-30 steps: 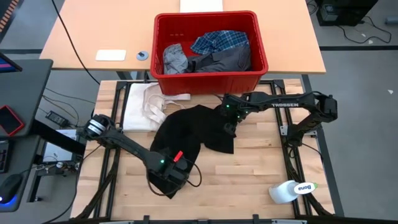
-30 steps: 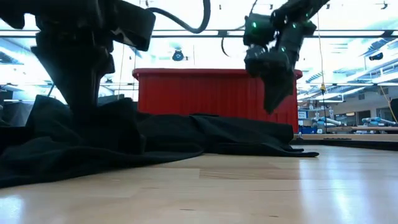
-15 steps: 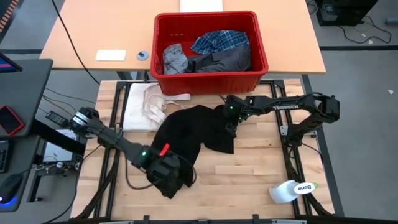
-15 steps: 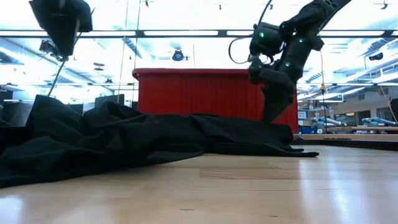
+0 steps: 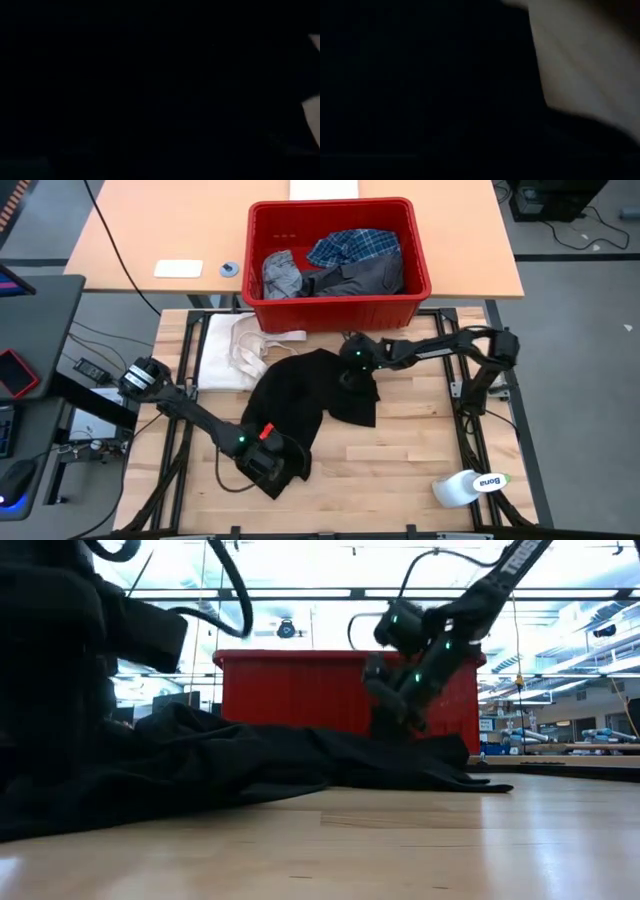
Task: Fold Laundry from Bin
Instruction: Fold the black shirt
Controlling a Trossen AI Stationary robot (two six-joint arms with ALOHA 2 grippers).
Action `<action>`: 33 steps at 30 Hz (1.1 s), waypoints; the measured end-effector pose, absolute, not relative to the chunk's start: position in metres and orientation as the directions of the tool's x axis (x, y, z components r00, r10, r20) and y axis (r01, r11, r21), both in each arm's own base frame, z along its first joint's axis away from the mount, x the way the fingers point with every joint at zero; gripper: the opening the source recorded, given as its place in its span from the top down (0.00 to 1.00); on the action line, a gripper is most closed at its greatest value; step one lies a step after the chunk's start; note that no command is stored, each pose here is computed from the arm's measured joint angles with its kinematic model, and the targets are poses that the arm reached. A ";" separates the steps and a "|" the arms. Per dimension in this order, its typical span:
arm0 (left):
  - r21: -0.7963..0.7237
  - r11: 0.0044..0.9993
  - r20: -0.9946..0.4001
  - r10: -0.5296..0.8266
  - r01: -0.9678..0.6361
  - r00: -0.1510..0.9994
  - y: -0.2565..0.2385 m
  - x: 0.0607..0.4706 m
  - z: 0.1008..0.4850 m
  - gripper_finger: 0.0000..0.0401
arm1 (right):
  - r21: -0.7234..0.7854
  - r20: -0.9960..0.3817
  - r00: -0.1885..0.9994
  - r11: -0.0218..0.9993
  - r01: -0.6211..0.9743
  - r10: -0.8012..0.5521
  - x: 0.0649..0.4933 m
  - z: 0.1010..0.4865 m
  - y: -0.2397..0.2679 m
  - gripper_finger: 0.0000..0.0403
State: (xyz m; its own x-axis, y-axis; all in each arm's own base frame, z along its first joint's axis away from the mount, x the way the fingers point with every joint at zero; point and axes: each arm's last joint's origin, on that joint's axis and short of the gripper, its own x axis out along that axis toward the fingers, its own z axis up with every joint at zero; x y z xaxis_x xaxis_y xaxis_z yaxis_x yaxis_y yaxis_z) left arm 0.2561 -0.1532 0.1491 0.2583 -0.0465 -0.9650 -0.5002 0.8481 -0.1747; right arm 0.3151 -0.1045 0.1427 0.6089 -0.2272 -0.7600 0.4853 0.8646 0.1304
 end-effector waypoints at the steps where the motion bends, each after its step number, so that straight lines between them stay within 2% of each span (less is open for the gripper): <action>1: -0.209 0.828 -0.961 -0.076 -0.520 0.266 -0.151 0.254 0.144 0.33 | 0.136 -0.784 0.580 0.851 0.507 -0.220 0.314 0.137 -0.105 0.59; 4: -0.225 0.791 -0.967 -0.112 -0.569 0.227 -0.149 0.247 0.136 0.36 | 0.091 -0.865 0.453 0.823 0.561 -0.213 0.303 0.126 -0.106 0.59; 7: -0.174 0.832 -0.984 -0.129 -0.527 0.122 -0.156 0.234 0.138 0.39 | -0.050 -0.914 0.295 0.801 0.596 -0.277 0.288 0.129 -0.106 0.59; 10: -0.132 0.878 -0.991 -0.114 -0.459 0.068 -0.161 0.223 0.144 0.43 | -0.196 -0.910 0.199 0.800 0.567 -0.364 0.273 0.141 -0.104 0.59; 12: -0.068 0.898 -0.997 -0.076 -0.434 -0.001 -0.161 0.212 0.146 0.46 | -0.264 -0.884 0.189 0.790 0.554 -0.428 0.266 0.155 -0.105 0.60; 15: 0.069 0.920 -0.987 0.006 -0.386 -0.162 -0.156 0.192 0.147 0.50 | -0.327 -0.843 0.184 0.754 0.570 -0.505 0.255 0.178 -0.107 0.61; 18: 0.163 0.921 -0.968 0.079 -0.355 -0.237 -0.148 0.179 0.158 0.52 | -0.240 -0.868 0.244 0.797 0.555 -0.432 0.245 0.193 -0.104 0.61; 21: 0.101 0.936 -0.988 0.055 -0.338 -0.143 -0.144 0.177 0.175 0.54 | -0.026 -0.880 0.405 0.876 0.481 -0.248 0.245 0.204 -0.101 0.61; 24: 0.073 0.936 -0.997 0.062 -0.344 -0.043 -0.139 0.173 0.190 0.54 | 0.069 -0.866 0.480 0.917 0.394 -0.141 0.250 0.201 -0.090 0.61; 28: 0.057 0.917 -0.996 0.077 -0.394 0.036 -0.131 0.172 0.202 0.54 | 0.072 -0.893 0.443 0.949 0.308 -0.076 0.250 0.176 -0.072 0.62; 33: 0.037 0.904 -0.996 0.070 -0.426 0.062 -0.128 0.177 0.202 0.54 | 0.060 -0.909 0.412 0.955 0.292 -0.069 0.248 0.138 -0.064 0.62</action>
